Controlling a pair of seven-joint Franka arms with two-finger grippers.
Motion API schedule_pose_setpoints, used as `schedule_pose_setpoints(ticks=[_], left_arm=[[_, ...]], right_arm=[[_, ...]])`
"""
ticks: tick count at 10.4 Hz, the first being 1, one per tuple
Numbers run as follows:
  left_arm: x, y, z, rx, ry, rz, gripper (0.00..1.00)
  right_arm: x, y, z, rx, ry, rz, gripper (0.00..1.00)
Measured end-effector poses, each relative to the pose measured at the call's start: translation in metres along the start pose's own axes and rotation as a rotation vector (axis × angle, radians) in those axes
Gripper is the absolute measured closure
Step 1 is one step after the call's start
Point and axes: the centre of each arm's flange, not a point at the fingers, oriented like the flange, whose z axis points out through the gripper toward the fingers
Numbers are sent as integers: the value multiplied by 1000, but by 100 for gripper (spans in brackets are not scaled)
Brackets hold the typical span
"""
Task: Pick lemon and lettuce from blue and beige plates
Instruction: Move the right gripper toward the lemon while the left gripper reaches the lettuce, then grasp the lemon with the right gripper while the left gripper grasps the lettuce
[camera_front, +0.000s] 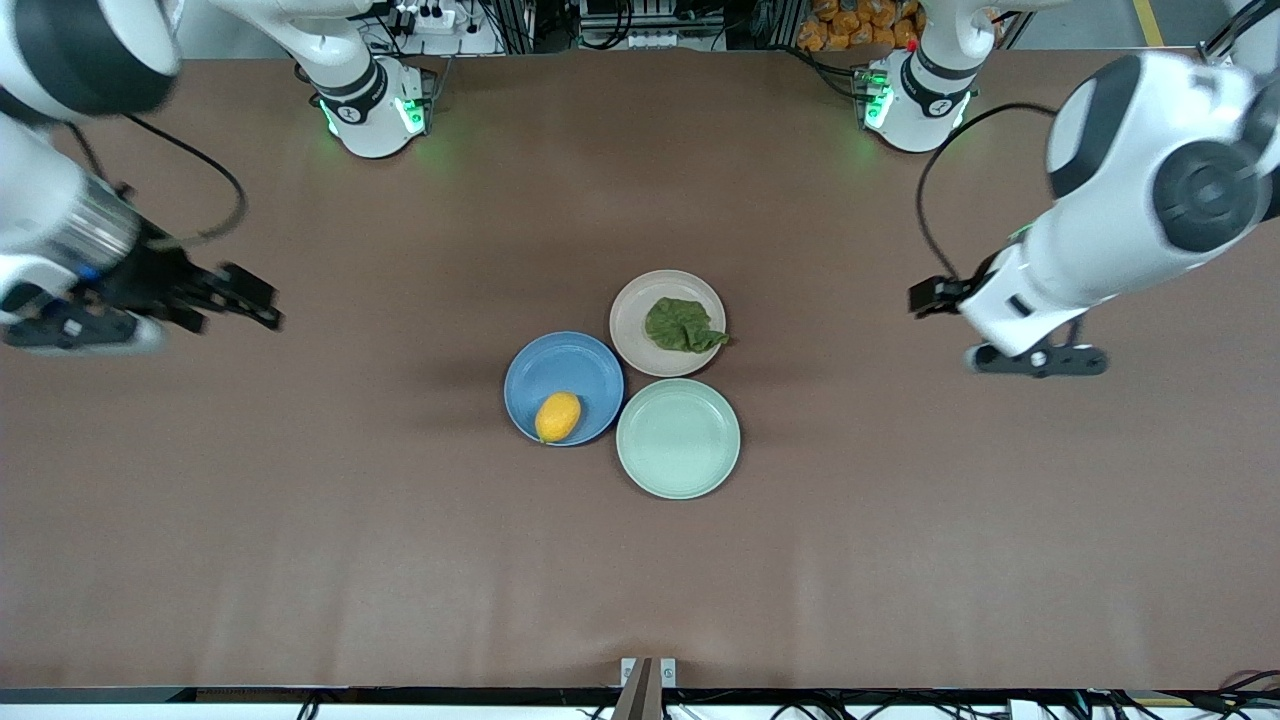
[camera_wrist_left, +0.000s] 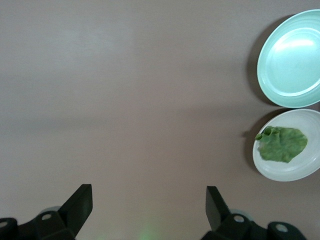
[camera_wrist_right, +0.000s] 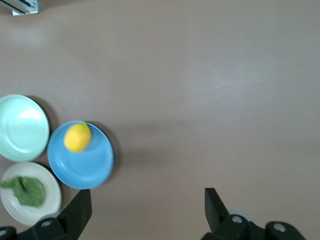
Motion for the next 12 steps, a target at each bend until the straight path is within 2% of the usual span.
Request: schedule_pose_setpoints(ticks=[2,6,9,12], left_arm=[[1,21,43,-50,5,-42,0],[-29,115,122,-49,30,-134,0],[-40,173,179,-51,37,-197,0],[-49,207,226,-21,57,-236,0]], right_arm=[[8,-59,69,20,-8,106,0],[-17,-171,198,52,-45,294,0],[-26,-191,282,67,-77,366,0],[-27,-195,319,82,-86,374,0]])
